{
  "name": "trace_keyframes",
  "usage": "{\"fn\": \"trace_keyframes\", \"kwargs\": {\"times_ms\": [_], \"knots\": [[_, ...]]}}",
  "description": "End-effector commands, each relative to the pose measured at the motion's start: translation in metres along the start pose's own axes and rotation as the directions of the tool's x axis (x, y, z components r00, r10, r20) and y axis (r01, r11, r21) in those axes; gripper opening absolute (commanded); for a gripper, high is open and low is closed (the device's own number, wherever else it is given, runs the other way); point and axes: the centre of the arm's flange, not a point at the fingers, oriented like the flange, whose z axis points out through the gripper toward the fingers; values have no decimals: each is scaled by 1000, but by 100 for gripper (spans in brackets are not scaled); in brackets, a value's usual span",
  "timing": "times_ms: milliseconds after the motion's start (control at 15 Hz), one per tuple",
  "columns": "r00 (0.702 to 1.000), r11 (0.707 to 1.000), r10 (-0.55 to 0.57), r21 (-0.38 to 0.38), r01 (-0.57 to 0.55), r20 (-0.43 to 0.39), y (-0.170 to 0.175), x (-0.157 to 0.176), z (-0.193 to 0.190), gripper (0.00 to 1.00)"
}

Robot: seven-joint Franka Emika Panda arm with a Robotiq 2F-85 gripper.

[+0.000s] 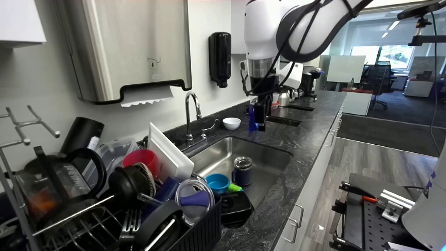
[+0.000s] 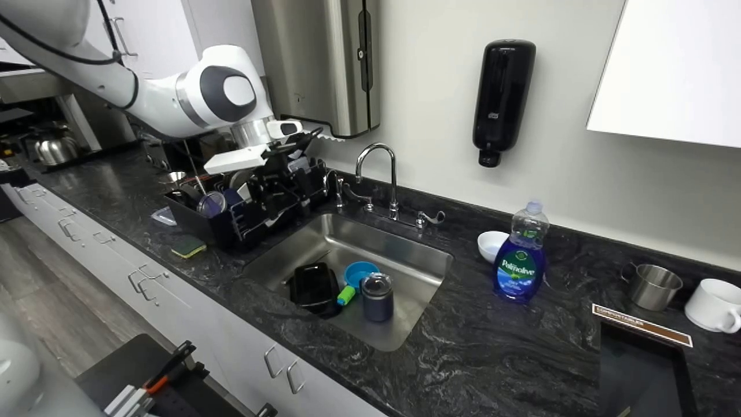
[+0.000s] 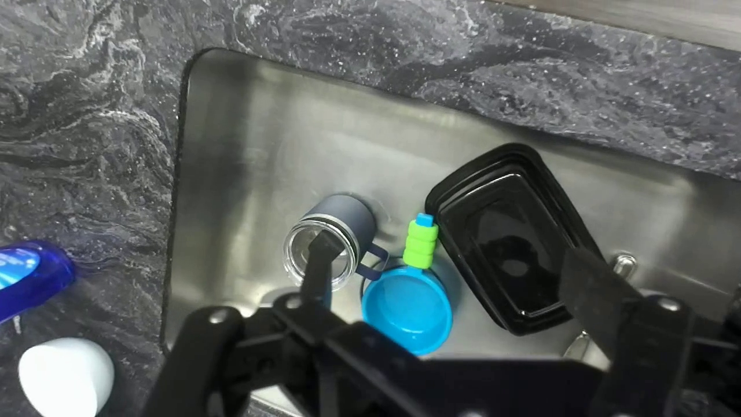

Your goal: Remove the lid from the cup in the sink and put it on the sink counter

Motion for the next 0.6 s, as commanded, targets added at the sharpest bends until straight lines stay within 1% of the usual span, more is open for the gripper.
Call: {"fn": "trace_keyframes", "kwargs": {"times_ms": [0,267,400,467,533], "knots": [[999,995,-38,-95,36,-16,-12,16,36,100],[998,987,-65,-151,62,-18,-24,25,72,100],[998,981,-63,-182,60,-16,-29,31,92,100],[999,976,-52,-210,47,-16,-31,34,103,100],[999,973,-41,-226,39,-3,-31,36,109,100]]}}
